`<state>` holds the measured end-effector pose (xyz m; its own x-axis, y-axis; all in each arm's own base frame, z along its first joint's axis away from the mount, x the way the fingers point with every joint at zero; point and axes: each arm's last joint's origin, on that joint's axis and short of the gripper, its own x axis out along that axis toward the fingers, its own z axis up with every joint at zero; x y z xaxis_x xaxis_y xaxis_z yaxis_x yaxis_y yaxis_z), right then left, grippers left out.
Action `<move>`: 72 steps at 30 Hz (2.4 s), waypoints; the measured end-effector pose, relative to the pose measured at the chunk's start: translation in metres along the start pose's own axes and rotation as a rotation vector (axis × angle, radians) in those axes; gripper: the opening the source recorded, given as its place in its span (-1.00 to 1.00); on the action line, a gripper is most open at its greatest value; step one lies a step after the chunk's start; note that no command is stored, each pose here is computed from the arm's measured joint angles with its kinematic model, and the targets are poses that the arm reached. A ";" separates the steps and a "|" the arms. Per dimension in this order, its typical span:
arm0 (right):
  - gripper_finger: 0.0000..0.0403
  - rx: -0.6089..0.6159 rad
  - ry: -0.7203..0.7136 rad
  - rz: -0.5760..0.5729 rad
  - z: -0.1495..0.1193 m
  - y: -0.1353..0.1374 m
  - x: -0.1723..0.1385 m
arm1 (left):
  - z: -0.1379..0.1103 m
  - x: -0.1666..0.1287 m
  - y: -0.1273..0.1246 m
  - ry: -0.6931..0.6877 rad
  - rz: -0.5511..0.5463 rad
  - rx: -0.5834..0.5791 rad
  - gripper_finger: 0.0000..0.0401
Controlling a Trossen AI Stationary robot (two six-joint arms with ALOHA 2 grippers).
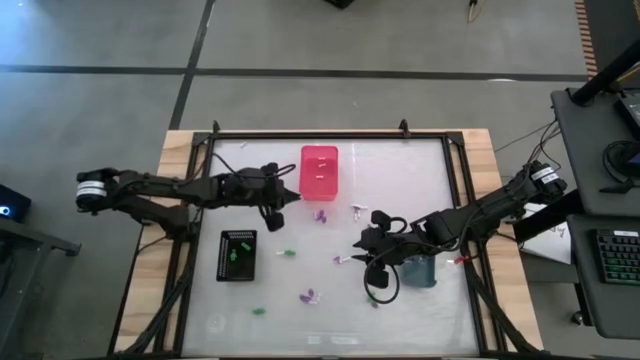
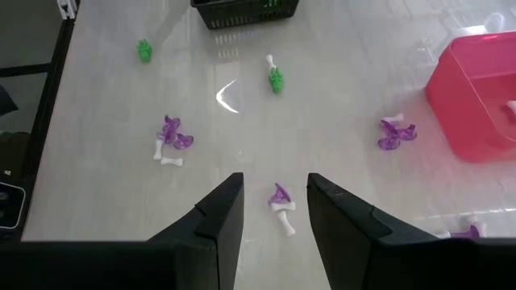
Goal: Sort Halloween decoration
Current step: Put the bone toy into the red bin
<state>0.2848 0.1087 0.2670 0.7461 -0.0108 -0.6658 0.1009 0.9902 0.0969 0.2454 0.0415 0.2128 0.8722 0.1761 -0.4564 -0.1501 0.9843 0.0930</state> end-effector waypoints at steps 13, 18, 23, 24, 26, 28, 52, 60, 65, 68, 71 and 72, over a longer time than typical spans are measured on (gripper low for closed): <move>-0.37 0.001 0.000 0.000 0.000 0.000 0.000 | 0.033 0.058 0.041 0.158 0.096 0.027 -1.00; -0.37 -0.002 0.001 0.002 0.000 0.000 0.000 | 0.028 0.088 0.066 0.260 0.123 0.036 -1.00; -0.37 -0.004 0.003 0.006 -0.001 0.001 0.000 | 0.024 0.103 0.082 0.287 0.150 0.003 -0.97; -0.37 -0.006 0.004 0.007 -0.001 0.002 -0.001 | 0.023 0.104 0.084 0.291 0.152 -0.001 -0.96; -0.37 -0.006 0.004 0.007 -0.001 0.002 -0.001 | 0.023 0.105 0.086 0.289 0.153 -0.005 -0.91; -0.37 -0.007 0.004 0.008 -0.001 0.002 -0.001 | 0.023 0.105 0.087 0.288 0.154 -0.007 -0.86; -0.37 -0.023 -0.004 -0.009 -0.001 0.002 -0.001 | 0.051 0.000 0.112 0.389 0.282 -0.129 -0.65; -0.37 -0.036 -0.004 -0.009 -0.001 0.002 -0.001 | 0.020 -0.039 0.173 0.506 0.488 -0.398 -0.68; -0.37 -0.042 -0.004 -0.009 -0.001 0.002 -0.001 | -0.009 -0.047 0.203 0.604 0.567 -0.545 -0.73; -0.37 -0.053 -0.004 -0.009 -0.001 0.002 -0.001 | -0.024 -0.044 0.215 0.649 0.585 -0.599 -0.73; -0.37 -0.067 -0.004 -0.010 -0.001 0.002 -0.001 | -0.033 -0.041 0.220 0.683 0.587 -0.623 -0.73; -0.37 -0.069 -0.004 -0.010 -0.001 0.002 -0.001 | -0.035 -0.040 0.221 0.697 0.598 -0.625 -0.73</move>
<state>0.2838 0.1106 0.2669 0.7481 -0.0211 -0.6632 0.0628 0.9973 0.0391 0.1612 0.2525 0.2201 0.1575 0.4002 -0.9028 -0.8388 0.5367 0.0916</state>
